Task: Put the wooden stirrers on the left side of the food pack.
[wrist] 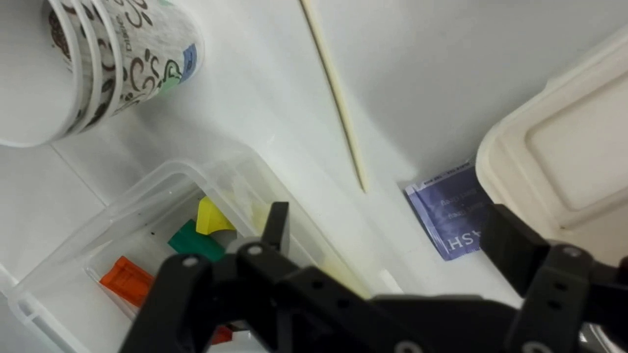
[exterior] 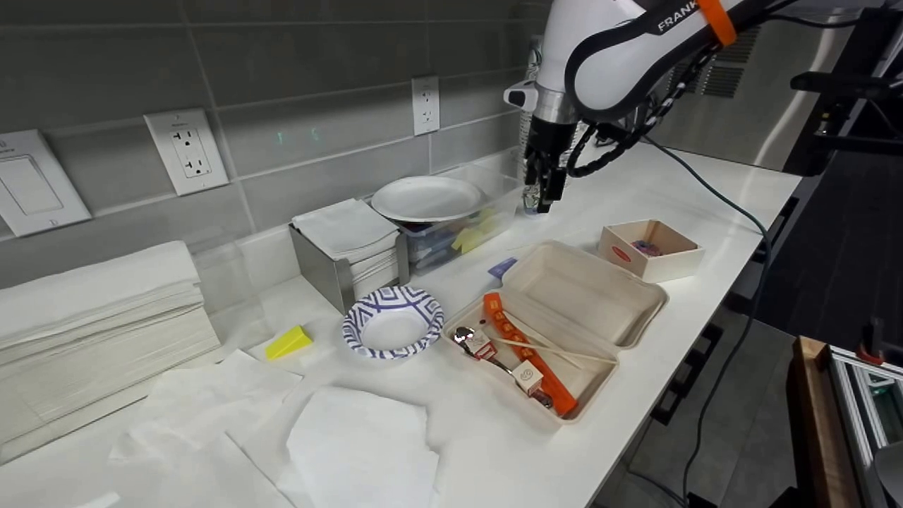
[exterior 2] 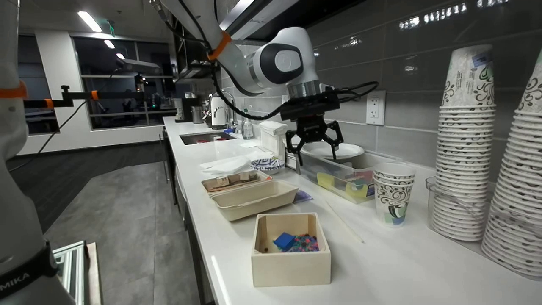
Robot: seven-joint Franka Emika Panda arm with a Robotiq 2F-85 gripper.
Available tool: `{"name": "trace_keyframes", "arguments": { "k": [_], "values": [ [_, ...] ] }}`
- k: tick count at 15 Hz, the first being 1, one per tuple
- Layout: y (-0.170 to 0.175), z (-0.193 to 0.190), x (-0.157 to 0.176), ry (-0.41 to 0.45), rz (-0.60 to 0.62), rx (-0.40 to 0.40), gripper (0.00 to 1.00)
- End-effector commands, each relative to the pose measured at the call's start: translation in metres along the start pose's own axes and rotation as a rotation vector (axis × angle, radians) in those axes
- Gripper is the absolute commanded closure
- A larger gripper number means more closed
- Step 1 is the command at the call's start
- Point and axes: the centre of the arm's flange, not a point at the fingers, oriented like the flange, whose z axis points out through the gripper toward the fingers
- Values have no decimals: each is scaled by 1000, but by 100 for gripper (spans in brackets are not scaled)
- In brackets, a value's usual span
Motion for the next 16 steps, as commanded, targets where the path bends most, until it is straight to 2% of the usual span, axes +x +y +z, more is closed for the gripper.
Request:
{"name": "trace_keyframes", "arguments": {
  "k": [1,11,15,16],
  "values": [
    [22,18,-3,-37,-25,36,0],
    [33,64,-22,-65,-9,59,0],
    [40,72,-34,-66,10,94,0],
    [40,74,-36,-56,9,106,3]
  ]
}}
